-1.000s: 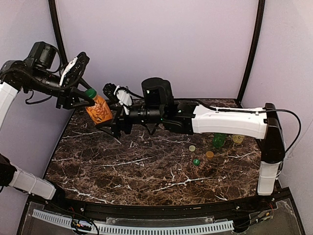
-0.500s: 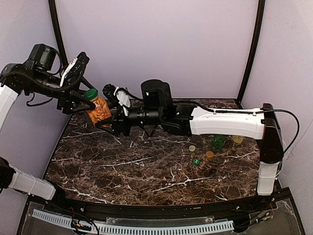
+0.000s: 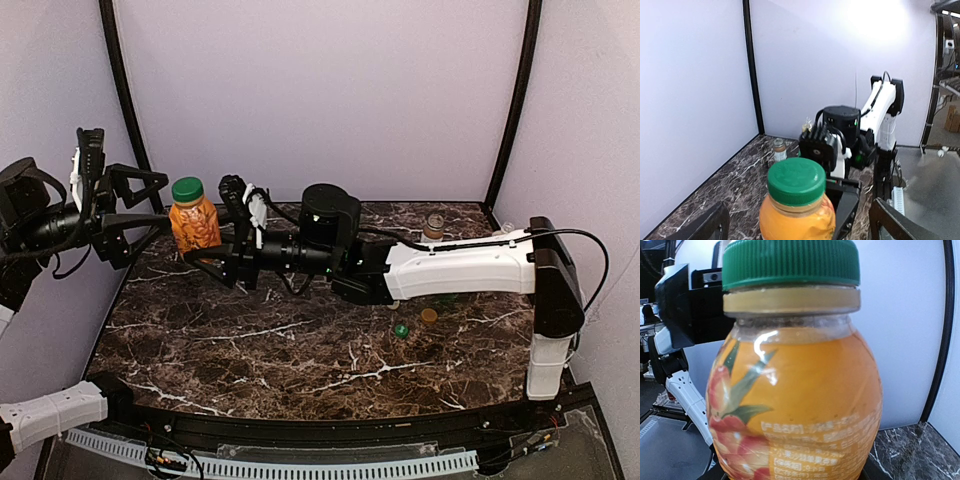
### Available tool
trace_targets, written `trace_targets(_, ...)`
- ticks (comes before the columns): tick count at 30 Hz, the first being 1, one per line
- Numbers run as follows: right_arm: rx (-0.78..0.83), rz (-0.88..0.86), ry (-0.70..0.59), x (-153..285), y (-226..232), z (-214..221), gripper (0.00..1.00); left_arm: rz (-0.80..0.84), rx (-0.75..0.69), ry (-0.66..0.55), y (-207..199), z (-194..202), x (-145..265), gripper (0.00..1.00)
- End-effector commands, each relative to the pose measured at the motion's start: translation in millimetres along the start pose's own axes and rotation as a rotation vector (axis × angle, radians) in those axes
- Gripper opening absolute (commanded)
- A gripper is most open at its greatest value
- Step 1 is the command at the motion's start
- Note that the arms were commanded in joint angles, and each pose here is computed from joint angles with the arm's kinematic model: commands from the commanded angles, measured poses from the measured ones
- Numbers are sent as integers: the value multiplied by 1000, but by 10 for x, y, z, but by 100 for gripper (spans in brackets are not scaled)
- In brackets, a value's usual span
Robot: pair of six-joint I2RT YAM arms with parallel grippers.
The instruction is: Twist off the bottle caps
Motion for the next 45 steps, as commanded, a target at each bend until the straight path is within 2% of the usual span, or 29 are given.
trace_targets(1,56,-55,-162,21,245,-378,42,67,93,-154,16,-186,-69,96)
trace_targets(10,67,-61,-164,-62,277,-396,42,223,110,-120,-131,88,-95,88)
trace_targets(16,58,-58,-142,-128,262,-367,42,263,117,-98,-157,209,-138,82)
trace_targets(21,52,-61,-118,-184,250,-316,42,254,78,-122,-123,144,-177,70)
trace_targets(26,48,-55,-89,-225,243,-258,42,272,47,-140,-122,95,-190,63)
trace_targets(32,49,-55,-84,-240,236,-243,44,280,54,-131,-127,154,-204,38)
trace_targets(37,57,-5,-75,-190,203,-249,60,275,32,-139,-140,140,-185,21)
trace_targets(40,66,31,-68,-150,180,-261,61,262,28,-143,-139,138,-175,10)
trace_targets(41,66,32,-65,-146,185,-263,58,257,25,-145,-135,134,-175,10)
trace_targets(42,68,27,-61,-146,189,-261,55,256,23,-147,-135,133,-174,16)
trace_targets(43,69,15,-58,-147,202,-261,54,259,14,-153,-138,124,-172,25)
trace_targets(44,69,4,-58,-149,212,-264,53,264,9,-156,-143,117,-172,44)
trace_targets(45,66,-3,-58,-153,219,-262,54,273,-6,-166,-152,96,-165,50)
Point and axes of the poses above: each gripper's point midway between its finger pads, its own x axis back along the fingers, its own y axis along the line the jaws close on, z = x × y, the point moved 7 cm from there along x, back along the fingers, and after that the axes turned 3 degrees about -x, right-handed, at the moved point
